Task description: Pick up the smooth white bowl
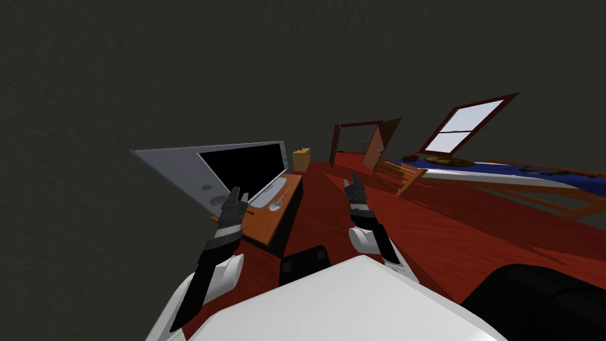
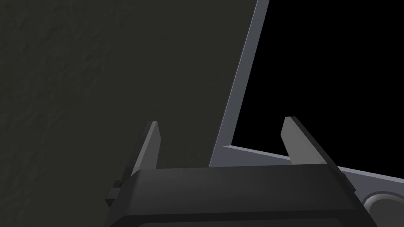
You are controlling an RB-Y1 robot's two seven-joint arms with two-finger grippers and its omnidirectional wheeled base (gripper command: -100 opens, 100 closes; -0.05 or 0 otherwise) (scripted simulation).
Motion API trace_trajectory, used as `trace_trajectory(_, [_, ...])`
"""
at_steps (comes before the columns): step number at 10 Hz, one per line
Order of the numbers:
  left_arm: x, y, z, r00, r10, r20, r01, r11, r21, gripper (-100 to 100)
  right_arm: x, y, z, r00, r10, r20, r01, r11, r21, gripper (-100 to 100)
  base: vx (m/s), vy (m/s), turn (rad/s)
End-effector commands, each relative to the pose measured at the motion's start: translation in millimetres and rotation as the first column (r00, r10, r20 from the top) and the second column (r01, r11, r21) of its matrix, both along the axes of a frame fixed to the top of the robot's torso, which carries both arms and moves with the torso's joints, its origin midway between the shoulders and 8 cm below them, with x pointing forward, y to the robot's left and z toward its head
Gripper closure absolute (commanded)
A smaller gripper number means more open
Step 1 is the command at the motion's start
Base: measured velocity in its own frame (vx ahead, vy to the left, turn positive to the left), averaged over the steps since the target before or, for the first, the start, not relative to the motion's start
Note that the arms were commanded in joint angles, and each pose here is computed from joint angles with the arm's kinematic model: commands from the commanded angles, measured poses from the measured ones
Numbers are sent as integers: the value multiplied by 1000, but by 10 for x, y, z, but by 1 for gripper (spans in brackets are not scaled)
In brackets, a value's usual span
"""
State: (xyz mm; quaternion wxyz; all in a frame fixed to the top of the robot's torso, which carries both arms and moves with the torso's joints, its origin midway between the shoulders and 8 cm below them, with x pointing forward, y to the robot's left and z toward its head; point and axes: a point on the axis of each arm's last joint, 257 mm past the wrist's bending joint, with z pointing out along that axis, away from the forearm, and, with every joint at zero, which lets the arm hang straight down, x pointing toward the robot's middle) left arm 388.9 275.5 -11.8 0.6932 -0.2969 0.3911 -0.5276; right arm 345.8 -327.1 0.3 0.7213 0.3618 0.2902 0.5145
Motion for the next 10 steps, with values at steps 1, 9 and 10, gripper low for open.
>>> trace_trajectory(1, [145,92,-126,999,16,-46,-15,1000,25,-100,0,0,0,1000,0,0,0,1000,0,0,-99,-1,-32])
trace_trajectory(9, [758,709,-682,963,133,-235,-118,990,78,-100,0,0,0,1000,0,0,0,1000,0,0,-88,-3,-48])
trace_trajectory(10, [767,724,-734,960,135,-245,-120,990,77,-100,0,0,0,1000,0,0,0,1000,0,0,-47,2,-39])
